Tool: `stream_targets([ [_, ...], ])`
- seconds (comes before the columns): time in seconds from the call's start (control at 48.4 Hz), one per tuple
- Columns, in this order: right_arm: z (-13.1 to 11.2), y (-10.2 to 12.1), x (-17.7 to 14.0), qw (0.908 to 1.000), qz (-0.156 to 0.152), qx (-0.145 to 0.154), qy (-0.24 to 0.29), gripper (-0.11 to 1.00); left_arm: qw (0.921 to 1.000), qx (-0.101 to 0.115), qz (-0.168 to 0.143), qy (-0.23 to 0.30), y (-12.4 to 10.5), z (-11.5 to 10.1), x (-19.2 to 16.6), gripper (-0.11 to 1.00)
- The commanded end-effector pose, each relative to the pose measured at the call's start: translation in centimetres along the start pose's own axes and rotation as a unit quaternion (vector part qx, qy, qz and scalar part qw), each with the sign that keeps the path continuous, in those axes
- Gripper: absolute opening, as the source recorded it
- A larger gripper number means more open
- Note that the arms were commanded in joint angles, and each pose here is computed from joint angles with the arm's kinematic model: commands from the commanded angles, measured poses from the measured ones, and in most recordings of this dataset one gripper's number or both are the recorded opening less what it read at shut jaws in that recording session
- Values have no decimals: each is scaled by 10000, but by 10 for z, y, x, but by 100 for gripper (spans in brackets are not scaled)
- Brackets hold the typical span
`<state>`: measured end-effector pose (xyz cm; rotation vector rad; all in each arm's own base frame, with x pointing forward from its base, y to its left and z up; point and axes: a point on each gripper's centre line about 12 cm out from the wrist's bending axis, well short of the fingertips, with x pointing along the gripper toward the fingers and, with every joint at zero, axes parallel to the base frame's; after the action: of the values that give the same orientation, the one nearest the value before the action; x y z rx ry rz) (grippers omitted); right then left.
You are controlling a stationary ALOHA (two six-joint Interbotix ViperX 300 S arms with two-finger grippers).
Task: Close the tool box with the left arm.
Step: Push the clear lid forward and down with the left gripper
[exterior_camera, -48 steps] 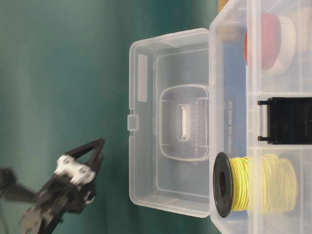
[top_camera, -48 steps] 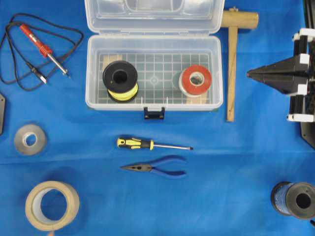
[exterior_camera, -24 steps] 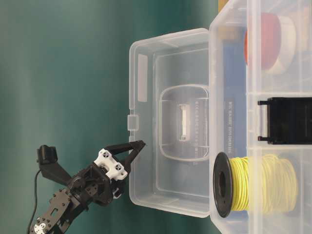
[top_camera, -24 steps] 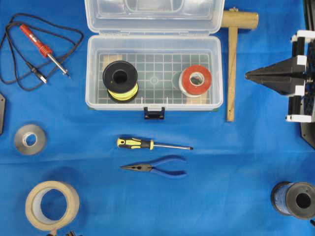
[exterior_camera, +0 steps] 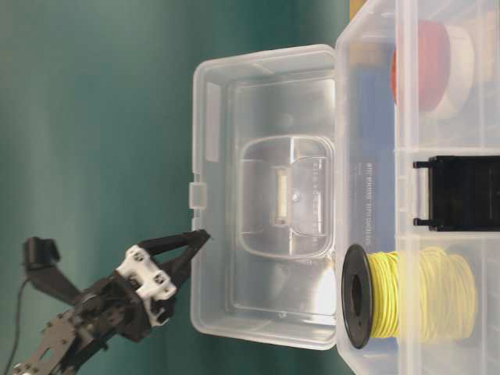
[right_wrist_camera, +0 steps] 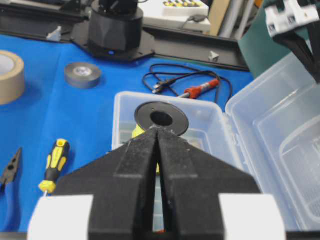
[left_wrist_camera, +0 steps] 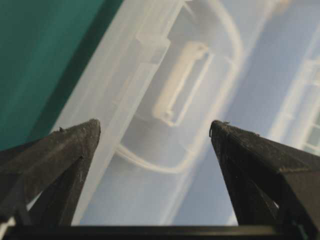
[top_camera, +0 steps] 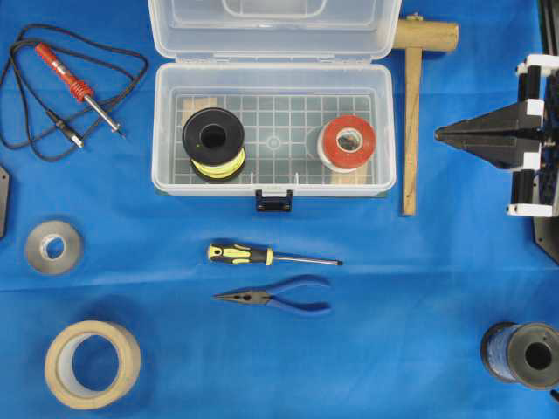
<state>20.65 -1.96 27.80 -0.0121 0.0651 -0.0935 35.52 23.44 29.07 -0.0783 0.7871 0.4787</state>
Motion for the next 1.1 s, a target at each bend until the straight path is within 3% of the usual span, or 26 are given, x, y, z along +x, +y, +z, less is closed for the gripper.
stream_targets([
  [0.0,5,0,1,10000,-9,8,-84,0,9996,101,-247,-19,-27,2,-15,91],
  [0.269,10,0,-2,9998,-9,-7,-192,0,9980,202,-598,24,-65,-13,-41,91],
  [0.558,13,0,-3,9997,-8,-7,-245,0,9937,44,-1115,102,-115,-43,-70,90],
  [0.868,15,0,-4,9996,-9,46,-291,0,9789,-138,-2008,364,-194,-79,-106,90],
  [1.074,16,0,-4,9995,-2,46,-314,0,9708,-239,-2374,240,-219,-78,-129,89],
])
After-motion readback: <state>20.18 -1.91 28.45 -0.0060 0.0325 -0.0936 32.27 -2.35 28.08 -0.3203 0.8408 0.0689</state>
